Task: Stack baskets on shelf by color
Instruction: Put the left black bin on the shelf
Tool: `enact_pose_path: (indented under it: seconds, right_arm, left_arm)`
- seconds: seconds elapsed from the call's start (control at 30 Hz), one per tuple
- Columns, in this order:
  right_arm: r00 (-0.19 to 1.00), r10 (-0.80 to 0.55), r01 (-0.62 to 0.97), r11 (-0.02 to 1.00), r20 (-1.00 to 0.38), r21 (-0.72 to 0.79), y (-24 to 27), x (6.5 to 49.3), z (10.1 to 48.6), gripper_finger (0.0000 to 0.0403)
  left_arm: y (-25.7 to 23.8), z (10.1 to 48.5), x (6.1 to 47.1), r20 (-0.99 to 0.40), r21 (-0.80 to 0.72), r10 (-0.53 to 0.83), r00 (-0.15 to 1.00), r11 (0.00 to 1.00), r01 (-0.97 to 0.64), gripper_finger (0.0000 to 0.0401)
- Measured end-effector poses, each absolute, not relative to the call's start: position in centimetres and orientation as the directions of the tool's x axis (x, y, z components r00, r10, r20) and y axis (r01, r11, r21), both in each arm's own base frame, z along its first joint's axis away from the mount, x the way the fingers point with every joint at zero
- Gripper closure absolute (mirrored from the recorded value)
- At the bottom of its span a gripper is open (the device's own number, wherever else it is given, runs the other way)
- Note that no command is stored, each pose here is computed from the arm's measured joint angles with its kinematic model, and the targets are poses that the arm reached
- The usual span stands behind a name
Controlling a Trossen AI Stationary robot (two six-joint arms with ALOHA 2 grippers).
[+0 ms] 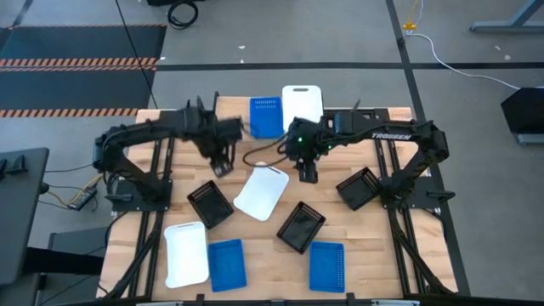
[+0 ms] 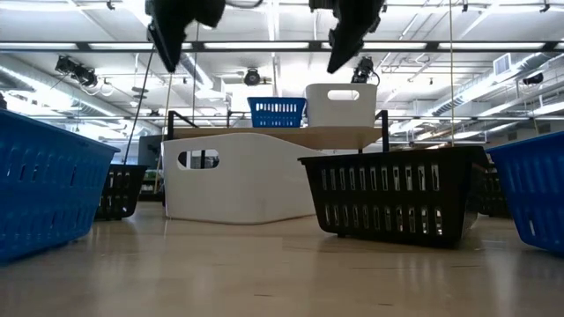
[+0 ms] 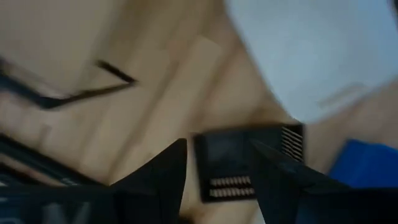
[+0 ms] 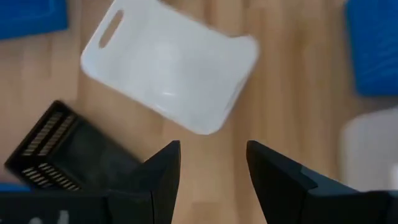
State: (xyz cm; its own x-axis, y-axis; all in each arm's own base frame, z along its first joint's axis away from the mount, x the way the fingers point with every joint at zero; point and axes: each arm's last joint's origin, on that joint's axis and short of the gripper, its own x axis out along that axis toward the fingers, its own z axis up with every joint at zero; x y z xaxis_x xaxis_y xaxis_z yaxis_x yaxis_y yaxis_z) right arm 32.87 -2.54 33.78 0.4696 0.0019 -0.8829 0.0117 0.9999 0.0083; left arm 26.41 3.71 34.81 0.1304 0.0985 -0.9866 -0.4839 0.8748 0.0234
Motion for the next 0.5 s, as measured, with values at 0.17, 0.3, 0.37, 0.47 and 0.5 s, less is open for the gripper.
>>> enact_pose_path:
  seconds: [0.17, 0.3, 0.37, 0.47, 0.5]
  right_arm:
    - [0.398, 0.043, -0.013, 0.999, -0.917, 0.041, -0.5, 32.7, 31.0, 0.0212]
    - [0.356, 0.062, -0.025, 0.998, -0.933, 0.057, 1.1, 32.5, 28.6, 0.0212]
    - [0.343, 0.071, -0.024, 0.998, -0.937, 0.066, 1.9, 32.4, 27.5, 0.0212]
    - [0.334, 0.083, -0.022, 0.997, -0.939, 0.080, 3.0, 32.2, 25.8, 0.0212]
    - [0.330, 0.086, -0.022, 0.996, -0.940, 0.083, 3.4, 32.1, 25.3, 0.0212]
  left_arm:
    - [-1.1, 33.3, 26.6, -0.988, 0.059, 0.118, 0.104, 0.889, -0.454, 0.0229]
    - [-3.6, 30.8, 26.1, -0.985, 0.129, 0.166, 0.043, 0.883, -0.450, 0.0229]
    - [-4.6, 29.3, 25.9, -0.987, 0.133, 0.158, 0.017, 0.878, -0.460, 0.0229]
    - [-5.8, 26.8, 25.7, -0.993, 0.095, 0.115, 0.015, 0.877, -0.470, 0.0229]
    - [-6.2, 25.8, 25.8, -0.995, 0.070, 0.094, 0.027, 0.879, -0.472, 0.0229]
